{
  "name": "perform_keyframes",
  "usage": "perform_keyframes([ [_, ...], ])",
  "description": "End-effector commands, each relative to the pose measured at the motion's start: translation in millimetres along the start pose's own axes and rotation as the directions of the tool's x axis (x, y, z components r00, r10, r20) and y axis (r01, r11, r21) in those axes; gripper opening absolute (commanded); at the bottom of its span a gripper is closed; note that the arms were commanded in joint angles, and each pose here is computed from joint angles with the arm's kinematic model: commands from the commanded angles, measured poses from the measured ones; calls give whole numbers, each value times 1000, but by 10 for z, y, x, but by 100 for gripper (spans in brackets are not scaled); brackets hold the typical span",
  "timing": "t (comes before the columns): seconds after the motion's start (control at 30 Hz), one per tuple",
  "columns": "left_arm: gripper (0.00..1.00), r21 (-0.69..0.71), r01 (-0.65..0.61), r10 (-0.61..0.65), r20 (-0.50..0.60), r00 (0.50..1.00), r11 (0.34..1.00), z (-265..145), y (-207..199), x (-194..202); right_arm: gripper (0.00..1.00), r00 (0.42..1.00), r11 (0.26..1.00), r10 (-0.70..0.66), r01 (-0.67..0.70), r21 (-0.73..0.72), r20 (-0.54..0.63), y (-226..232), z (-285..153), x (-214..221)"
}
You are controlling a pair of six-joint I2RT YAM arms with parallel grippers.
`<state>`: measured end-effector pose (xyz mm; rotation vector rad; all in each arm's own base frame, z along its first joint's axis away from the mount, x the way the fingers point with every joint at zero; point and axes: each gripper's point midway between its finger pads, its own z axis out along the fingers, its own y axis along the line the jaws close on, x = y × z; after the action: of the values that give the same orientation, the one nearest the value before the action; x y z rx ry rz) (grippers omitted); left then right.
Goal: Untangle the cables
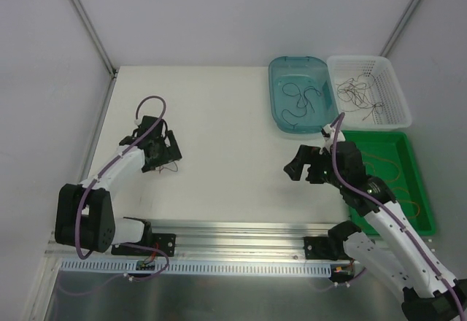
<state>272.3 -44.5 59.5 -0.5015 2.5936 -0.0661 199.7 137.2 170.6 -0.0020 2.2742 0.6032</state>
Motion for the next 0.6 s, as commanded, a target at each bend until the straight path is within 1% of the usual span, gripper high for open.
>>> perform_keyframes([
  [0.0,91,-22,110,-111,-29,993,994,110,-9,72,99,1000,999,0,1,-34,17,79,-97,45],
  [0.07,83,4,123,-123,-40,992,992,163,-77,96,99,1000,999,-11,11,-47,11,100,-100,80],
  [0.1,80,24,117,-115,-65,991,993,198,-145,153,99,1000,998,-20,20,-54,7,116,-102,102],
  [0.13,73,35,109,-106,-76,992,993,222,-197,187,99,1000,998,-25,25,-60,7,129,-102,107],
  [0.17,69,48,97,-93,-89,992,994,244,-261,220,98,1000,998,-23,23,-63,11,138,-95,105],
  [0.2,65,74,62,-53,-120,991,995,280,-407,298,99,1000,997,-25,26,-68,10,150,-90,119],
  [0.23,51,86,50,-38,-136,990,995,292,-489,347,99,1000,997,-21,22,-73,14,165,-92,117],
  [0.27,43,89,29,-15,-157,988,996,324,-557,415,99,1000,996,-22,24,-82,19,195,-98,109],
  [0.3,32,126,-19,39,-158,987,992,282,-754,492,99,999,996,-24,25,-84,21,204,-107,108],
  [0.33,23,148,-23,47,-163,985,989,257,-871,537,99,999,996,-23,25,-86,31,213,-126,91],
  [0.37,9,172,-40,70,-173,982,984,226,-985,615,99,999,997,-24,27,-78,32,202,-140,99],
  [0.4,5,188,-52,86,-178,980,981,205,-1083,671,99,999,997,-26,28,-75,38,197,-159,93],
  [0.43,3,253,-73,126,-197,972,965,86,-1333,823,99,999,996,-28,32,-82,44,206,-189,90],
  [0.47,2,281,-85,145,-199,969,956,34,-1447,890,99,998,998,-34,37,-43,59,133,-198,75],
  [0.5,3,312,-92,157,-192,969,946,-41,-1599,917,99,997,999,-37,40,-34,63,111,-208,75],
  [0.53,4,354,-144,221,-186,957,924,-156,-1768,1093,99,997,999,-40,42,-27,69,91,-224,72],
  [0.57,6,378,-162,245,-183,952,911,-224,-1869,1159,99,997,999,-48,49,-10,63,56,-228,89],
])
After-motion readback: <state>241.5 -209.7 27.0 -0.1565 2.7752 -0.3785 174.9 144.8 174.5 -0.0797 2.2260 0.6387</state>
